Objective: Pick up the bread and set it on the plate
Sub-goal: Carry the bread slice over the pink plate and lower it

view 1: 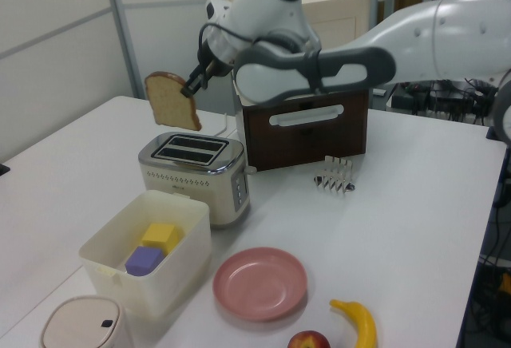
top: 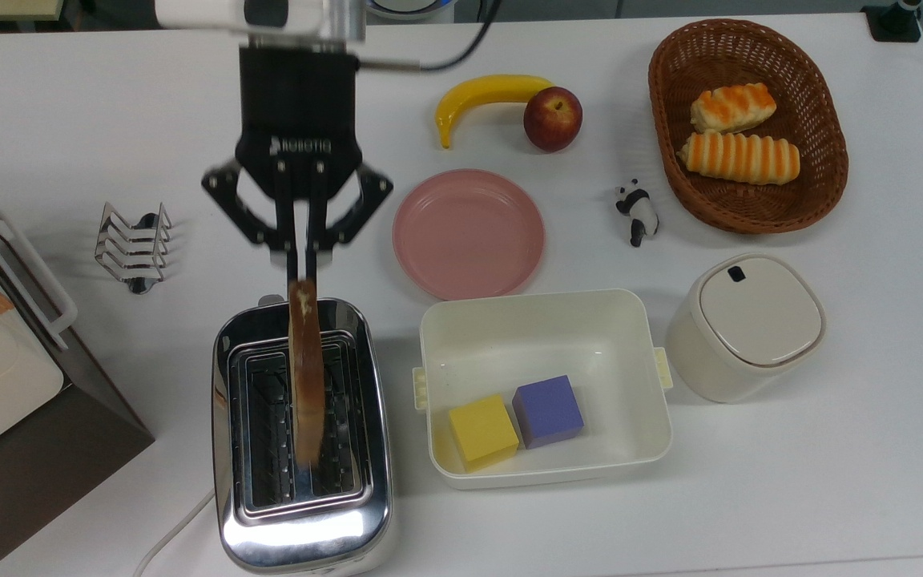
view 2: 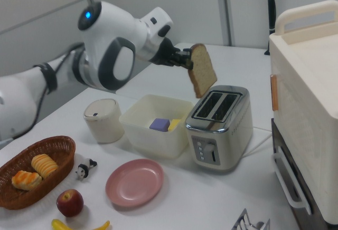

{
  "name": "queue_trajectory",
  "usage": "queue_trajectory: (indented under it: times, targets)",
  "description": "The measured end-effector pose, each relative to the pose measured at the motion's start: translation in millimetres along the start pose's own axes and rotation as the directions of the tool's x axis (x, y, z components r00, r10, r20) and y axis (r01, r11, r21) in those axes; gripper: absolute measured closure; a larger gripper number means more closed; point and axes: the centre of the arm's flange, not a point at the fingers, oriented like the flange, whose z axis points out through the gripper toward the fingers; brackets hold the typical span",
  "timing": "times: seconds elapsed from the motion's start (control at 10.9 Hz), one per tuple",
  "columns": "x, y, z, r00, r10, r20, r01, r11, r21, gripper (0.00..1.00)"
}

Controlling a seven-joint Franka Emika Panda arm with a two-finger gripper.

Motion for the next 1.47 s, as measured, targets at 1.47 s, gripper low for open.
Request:
queue_trajectory:
  times: [1.47]
  targets:
    - [-125, -110, -13, 0.55, -0.598, 0.583, 0.067, 0.728, 0.683, 0.93]
